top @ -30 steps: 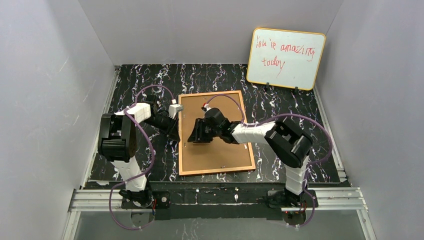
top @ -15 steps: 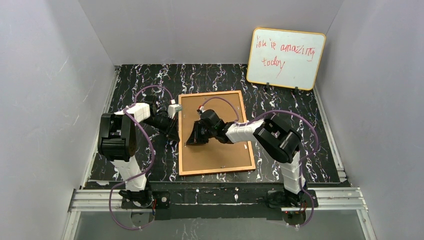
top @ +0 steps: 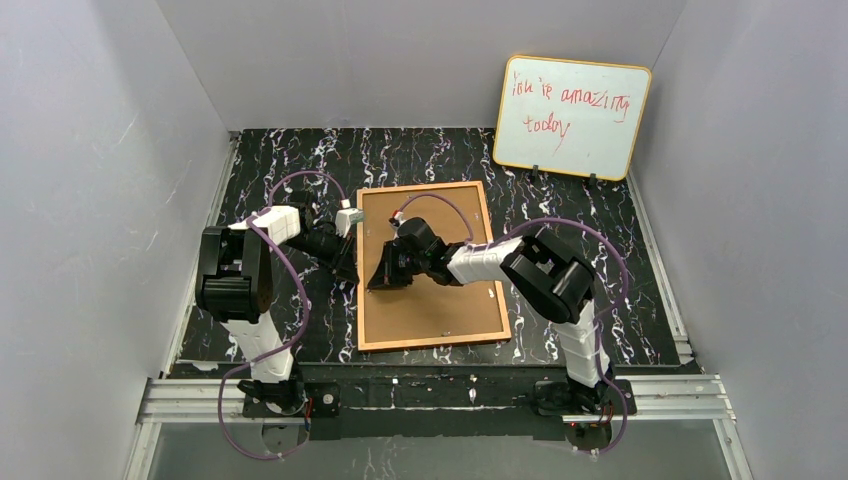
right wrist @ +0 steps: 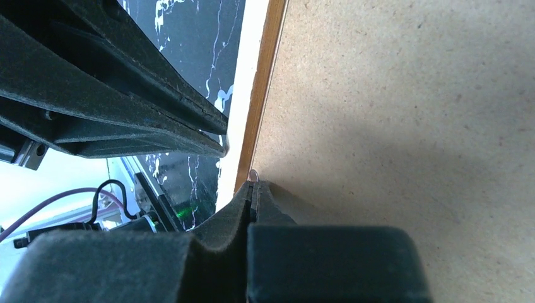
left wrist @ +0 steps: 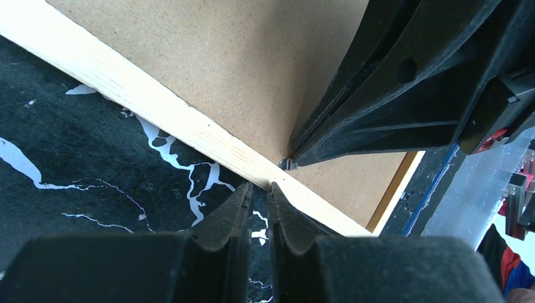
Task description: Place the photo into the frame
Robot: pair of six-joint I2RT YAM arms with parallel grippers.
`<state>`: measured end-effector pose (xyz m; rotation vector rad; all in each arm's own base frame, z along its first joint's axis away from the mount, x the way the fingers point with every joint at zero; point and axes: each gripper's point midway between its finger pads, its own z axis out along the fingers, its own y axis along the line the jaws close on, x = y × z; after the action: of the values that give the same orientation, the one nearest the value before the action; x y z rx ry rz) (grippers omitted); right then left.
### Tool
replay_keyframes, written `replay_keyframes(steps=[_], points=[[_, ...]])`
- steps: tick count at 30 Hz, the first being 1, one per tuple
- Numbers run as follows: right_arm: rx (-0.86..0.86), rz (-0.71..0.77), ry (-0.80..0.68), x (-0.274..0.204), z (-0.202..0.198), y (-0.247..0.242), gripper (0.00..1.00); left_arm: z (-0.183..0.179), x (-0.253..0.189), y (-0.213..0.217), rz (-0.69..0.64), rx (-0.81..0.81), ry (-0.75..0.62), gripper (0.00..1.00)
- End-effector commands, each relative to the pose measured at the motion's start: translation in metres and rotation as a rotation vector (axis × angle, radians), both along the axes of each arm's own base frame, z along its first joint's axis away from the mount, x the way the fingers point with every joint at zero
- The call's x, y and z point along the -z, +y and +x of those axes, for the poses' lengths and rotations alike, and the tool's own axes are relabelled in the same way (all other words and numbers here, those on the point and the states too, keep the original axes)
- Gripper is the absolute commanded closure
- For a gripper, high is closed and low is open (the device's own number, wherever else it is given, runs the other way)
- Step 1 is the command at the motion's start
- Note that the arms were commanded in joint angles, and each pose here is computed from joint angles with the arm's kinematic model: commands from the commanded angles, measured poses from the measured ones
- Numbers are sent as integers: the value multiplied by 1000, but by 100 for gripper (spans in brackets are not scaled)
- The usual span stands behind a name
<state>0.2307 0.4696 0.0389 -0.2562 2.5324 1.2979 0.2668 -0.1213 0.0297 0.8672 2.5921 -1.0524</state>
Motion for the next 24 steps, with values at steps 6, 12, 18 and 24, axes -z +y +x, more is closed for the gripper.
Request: replay_keyframes(steps=[6, 12, 18, 24], points=[[-52, 17, -1, -4, -4, 9, 99, -6, 30, 17, 118, 42, 5, 89], [-76, 22, 5, -4, -6, 11, 99, -6, 30, 17, 118, 42, 6, 89], [-94, 16, -8, -5, -4, 10, 99, -6, 30, 17, 117, 42, 4, 89], [-64, 30, -49, -21, 20, 0, 99, -6, 31, 17, 121, 44, 4, 89]])
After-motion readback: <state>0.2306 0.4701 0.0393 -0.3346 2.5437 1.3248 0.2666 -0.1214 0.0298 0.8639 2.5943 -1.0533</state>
